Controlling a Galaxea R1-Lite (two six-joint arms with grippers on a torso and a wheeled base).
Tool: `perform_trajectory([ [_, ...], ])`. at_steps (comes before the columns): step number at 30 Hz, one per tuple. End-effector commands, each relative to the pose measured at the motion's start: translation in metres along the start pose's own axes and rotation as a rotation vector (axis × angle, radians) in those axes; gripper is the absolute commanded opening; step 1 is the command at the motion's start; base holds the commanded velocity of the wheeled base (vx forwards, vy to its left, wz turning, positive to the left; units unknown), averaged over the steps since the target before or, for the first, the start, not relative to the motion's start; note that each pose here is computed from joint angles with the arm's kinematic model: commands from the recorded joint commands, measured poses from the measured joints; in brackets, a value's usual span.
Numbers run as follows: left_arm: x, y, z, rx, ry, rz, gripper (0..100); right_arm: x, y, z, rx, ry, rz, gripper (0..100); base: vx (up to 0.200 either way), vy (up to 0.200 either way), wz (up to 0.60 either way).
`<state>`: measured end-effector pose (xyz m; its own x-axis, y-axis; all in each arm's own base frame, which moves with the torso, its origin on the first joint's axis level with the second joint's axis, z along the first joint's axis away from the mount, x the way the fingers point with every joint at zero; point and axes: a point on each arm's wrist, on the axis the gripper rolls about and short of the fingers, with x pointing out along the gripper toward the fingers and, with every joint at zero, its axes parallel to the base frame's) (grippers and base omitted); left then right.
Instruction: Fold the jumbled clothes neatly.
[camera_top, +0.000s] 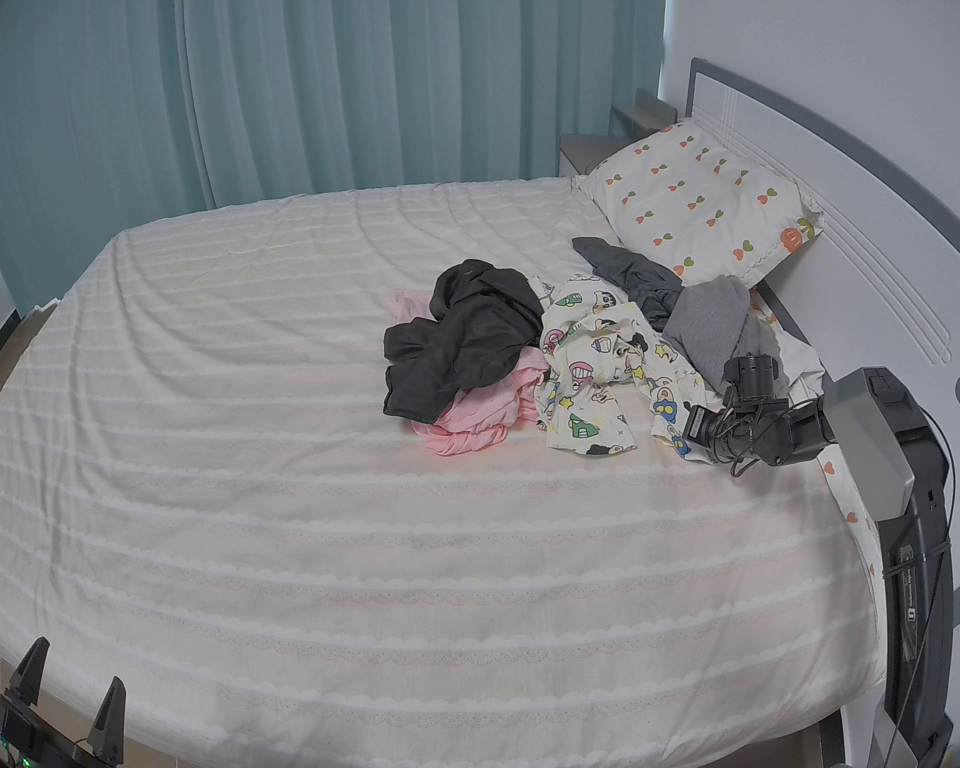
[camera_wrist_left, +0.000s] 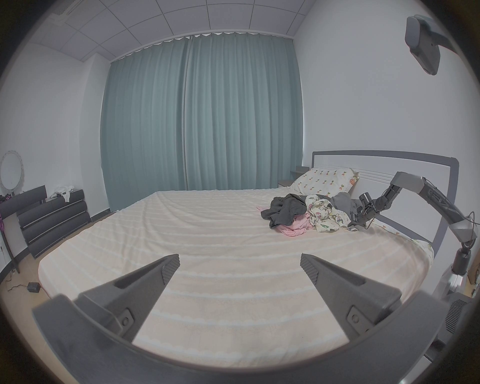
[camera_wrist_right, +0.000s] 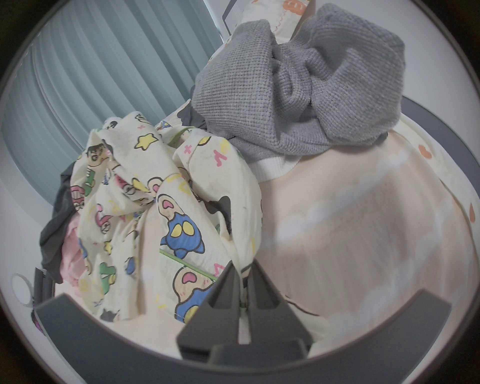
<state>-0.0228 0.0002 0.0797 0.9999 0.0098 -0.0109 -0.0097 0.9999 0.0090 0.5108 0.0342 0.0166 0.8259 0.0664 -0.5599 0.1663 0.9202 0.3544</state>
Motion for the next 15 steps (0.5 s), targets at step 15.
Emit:
perform_trajectory([
  [15,-0.006,0.000,0.054,-0.047,-0.122,-0.036,100,-0.197,0.019,-0.024,0.021,-0.099,0.406,0,0.000,0.000,0.00],
])
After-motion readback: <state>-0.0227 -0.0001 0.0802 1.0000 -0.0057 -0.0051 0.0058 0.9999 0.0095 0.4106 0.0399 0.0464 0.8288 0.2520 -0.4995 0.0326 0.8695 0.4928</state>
